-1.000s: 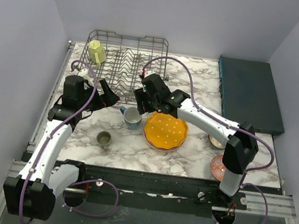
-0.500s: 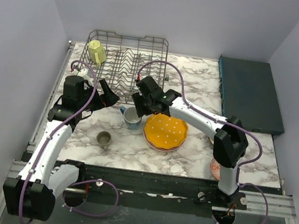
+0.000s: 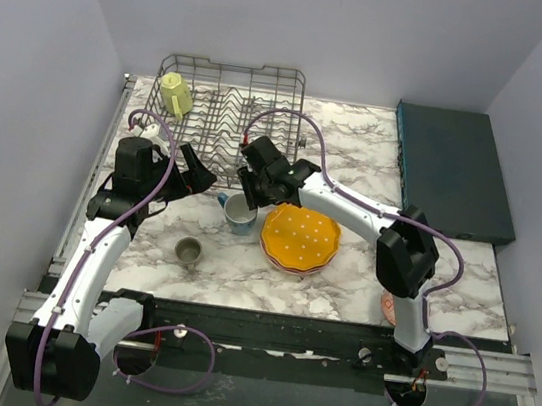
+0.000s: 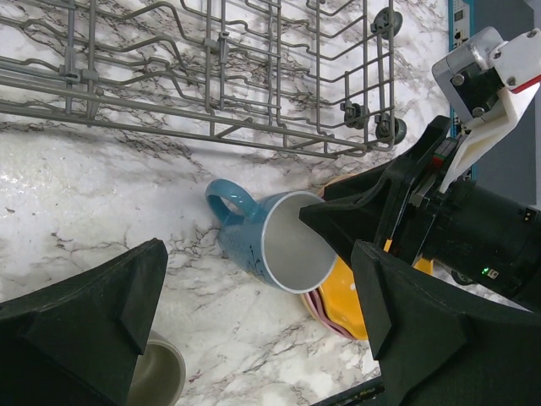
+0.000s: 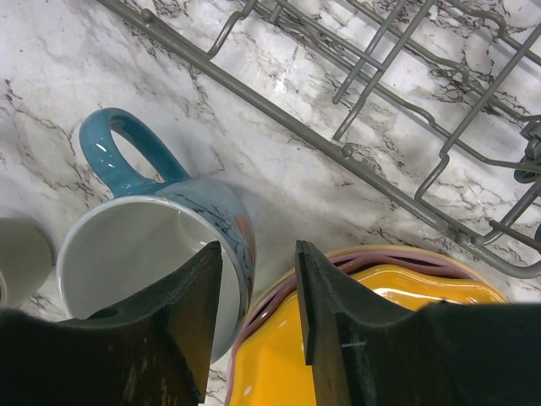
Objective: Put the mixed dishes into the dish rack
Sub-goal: Pick up the cup at the center of the board.
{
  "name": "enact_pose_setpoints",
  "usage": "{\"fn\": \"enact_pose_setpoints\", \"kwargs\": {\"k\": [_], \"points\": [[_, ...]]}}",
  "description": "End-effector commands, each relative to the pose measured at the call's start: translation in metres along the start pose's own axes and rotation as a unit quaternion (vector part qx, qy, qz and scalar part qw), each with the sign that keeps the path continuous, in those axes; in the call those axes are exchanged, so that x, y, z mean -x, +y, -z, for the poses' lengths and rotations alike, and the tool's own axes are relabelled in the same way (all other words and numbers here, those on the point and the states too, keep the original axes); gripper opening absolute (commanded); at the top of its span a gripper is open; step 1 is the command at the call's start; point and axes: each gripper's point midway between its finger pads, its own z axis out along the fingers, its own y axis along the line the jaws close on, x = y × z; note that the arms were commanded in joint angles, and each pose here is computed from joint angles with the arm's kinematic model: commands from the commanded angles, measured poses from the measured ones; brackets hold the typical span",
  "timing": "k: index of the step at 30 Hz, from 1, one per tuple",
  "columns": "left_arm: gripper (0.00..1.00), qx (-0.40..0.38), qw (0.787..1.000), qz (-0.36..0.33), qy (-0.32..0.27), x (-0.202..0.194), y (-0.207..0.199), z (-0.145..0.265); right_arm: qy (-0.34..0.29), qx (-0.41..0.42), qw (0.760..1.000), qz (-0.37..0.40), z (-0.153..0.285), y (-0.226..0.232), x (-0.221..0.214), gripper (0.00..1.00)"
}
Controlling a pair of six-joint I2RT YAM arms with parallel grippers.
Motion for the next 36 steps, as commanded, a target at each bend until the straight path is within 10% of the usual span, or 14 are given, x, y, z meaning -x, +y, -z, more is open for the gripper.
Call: {"fn": "enact_pose_setpoints", "kwargs": {"k": [1,10,21,36], "points": [[0.99,0.004,1.000,0.001,0.002,-0.004,0.001,0.003,0.020,0.002,1.000,0.008,-0.006,0.000,-0.005,0.45],[0.99,0.001,1.000,0.000,0.002,-0.004,0.000,0.003,0.056,0.008,0.998,0.012,-0.014,0.003,-0.021,0.38],[0.99,0.005,1.000,0.002,0.006,-0.005,0.002,0.001,0.036,0.033,0.999,-0.007,-0.011,0.012,-0.016,0.00],[0.99,0.024,0.999,0.040,-0.013,0.003,0.007,-0.006,-0.046,0.064,0.994,-0.077,0.013,0.017,-0.011,0.00]]}}
